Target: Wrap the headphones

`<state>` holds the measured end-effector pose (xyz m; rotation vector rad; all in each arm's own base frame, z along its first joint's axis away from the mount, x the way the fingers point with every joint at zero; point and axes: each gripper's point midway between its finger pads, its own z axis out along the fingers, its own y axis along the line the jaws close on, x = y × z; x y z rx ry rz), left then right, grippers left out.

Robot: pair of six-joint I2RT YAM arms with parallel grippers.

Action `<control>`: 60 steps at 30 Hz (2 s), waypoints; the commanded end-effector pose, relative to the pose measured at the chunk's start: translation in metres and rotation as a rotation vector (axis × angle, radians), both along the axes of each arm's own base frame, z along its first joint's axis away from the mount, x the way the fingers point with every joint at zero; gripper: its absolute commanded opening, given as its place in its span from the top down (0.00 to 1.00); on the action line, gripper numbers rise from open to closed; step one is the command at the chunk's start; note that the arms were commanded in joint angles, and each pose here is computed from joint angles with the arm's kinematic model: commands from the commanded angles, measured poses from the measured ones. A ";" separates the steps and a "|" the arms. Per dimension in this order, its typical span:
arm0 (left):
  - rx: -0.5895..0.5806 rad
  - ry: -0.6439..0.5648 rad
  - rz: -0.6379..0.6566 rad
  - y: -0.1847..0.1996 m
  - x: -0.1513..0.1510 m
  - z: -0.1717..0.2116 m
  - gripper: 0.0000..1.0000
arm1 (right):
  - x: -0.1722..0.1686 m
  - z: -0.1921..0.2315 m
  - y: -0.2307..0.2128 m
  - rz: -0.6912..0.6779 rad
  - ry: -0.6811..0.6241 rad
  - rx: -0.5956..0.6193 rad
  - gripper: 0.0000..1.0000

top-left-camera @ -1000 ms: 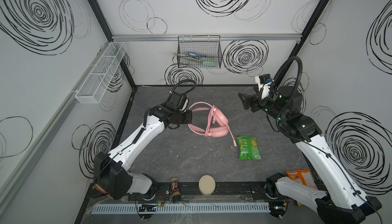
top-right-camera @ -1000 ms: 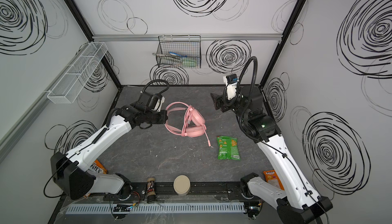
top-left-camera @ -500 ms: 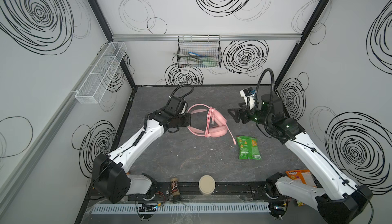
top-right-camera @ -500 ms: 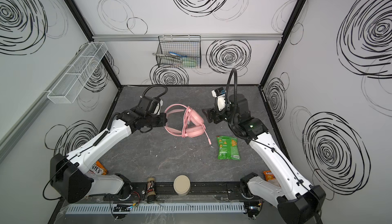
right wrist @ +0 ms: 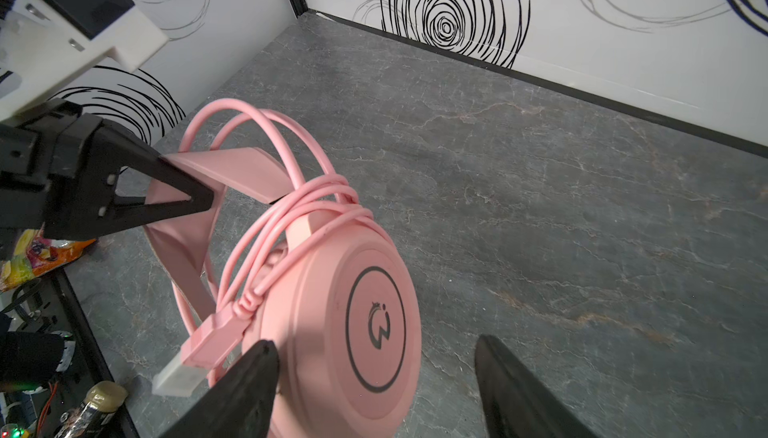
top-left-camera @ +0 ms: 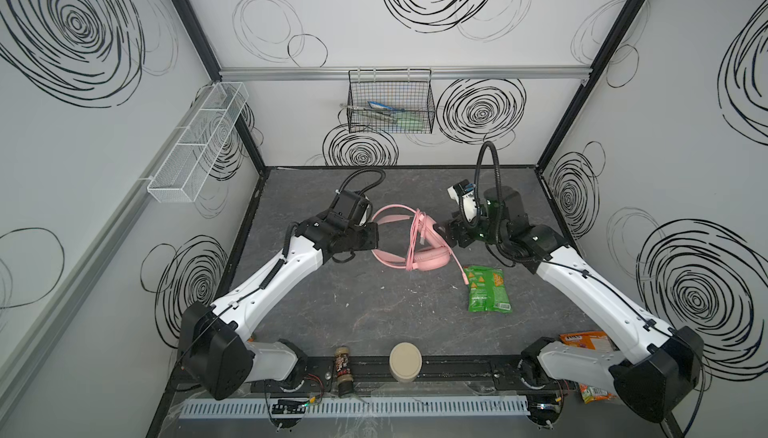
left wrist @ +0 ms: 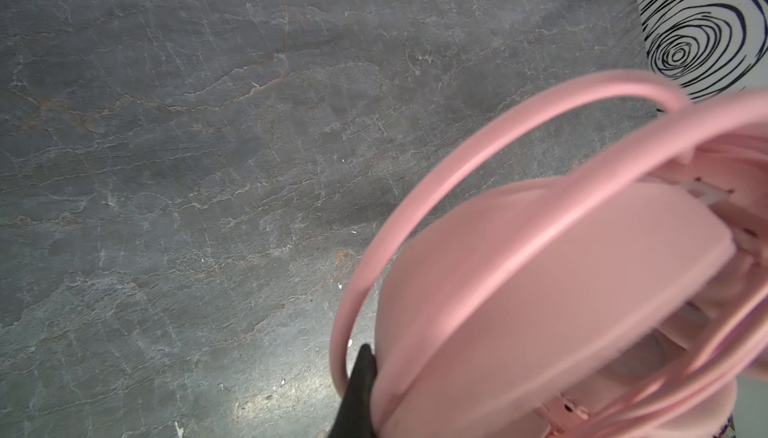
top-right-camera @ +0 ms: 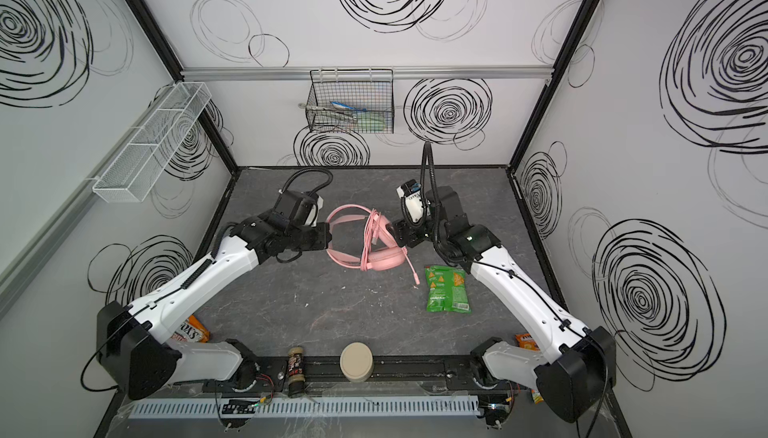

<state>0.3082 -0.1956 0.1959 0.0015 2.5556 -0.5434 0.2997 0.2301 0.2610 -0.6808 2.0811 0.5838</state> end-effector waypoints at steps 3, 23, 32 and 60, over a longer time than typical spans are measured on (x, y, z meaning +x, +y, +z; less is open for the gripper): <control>-0.126 -0.116 -0.022 -0.027 0.013 0.040 1.00 | -0.004 -0.003 0.010 0.033 -0.009 0.014 0.22; -0.129 -0.125 -0.025 -0.031 0.015 0.044 1.00 | -0.014 -0.027 0.023 0.077 -0.006 -0.084 0.25; -0.117 -0.112 -0.005 -0.023 0.016 0.034 1.00 | -0.018 -0.022 0.023 0.083 -0.045 -0.122 0.24; -0.155 -0.090 0.160 0.022 0.073 -0.028 1.00 | 0.003 0.061 -0.049 -0.167 -0.227 -0.042 0.01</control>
